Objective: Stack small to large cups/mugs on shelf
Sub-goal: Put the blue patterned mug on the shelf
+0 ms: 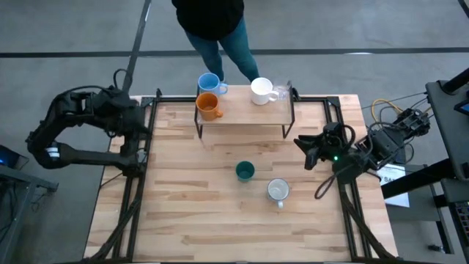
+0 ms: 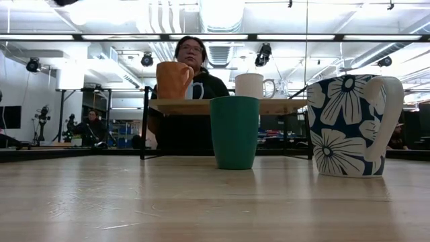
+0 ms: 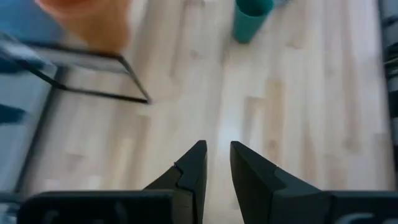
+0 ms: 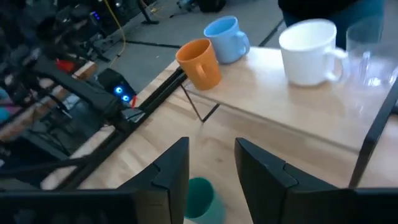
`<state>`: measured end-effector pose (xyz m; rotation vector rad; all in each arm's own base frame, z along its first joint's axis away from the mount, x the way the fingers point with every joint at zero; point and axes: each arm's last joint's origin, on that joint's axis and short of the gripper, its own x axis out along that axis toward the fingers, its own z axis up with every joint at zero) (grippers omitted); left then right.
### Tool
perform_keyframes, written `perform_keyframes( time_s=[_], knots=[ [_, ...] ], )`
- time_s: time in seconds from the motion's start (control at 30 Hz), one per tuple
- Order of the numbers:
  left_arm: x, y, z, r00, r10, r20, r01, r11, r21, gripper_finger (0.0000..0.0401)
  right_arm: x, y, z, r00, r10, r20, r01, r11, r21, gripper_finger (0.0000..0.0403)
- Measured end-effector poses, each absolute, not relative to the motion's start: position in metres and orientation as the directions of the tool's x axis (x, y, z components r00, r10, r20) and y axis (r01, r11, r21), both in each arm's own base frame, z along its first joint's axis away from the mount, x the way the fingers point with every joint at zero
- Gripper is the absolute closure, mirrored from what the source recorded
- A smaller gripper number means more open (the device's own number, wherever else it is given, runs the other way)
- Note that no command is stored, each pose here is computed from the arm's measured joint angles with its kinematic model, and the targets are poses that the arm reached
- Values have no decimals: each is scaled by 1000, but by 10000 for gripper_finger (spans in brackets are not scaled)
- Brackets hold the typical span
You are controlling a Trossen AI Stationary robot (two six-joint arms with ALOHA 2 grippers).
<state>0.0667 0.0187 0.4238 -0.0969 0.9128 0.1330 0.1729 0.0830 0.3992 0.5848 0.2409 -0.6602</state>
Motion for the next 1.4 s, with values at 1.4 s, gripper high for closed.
perform_keyframes(
  time_s=[1.4],
  knots=[
    [60,10,361,630,-135,-765,-174,935,-309,345,303,75,376,211,60,-976,697,690,194,218]
  ],
)
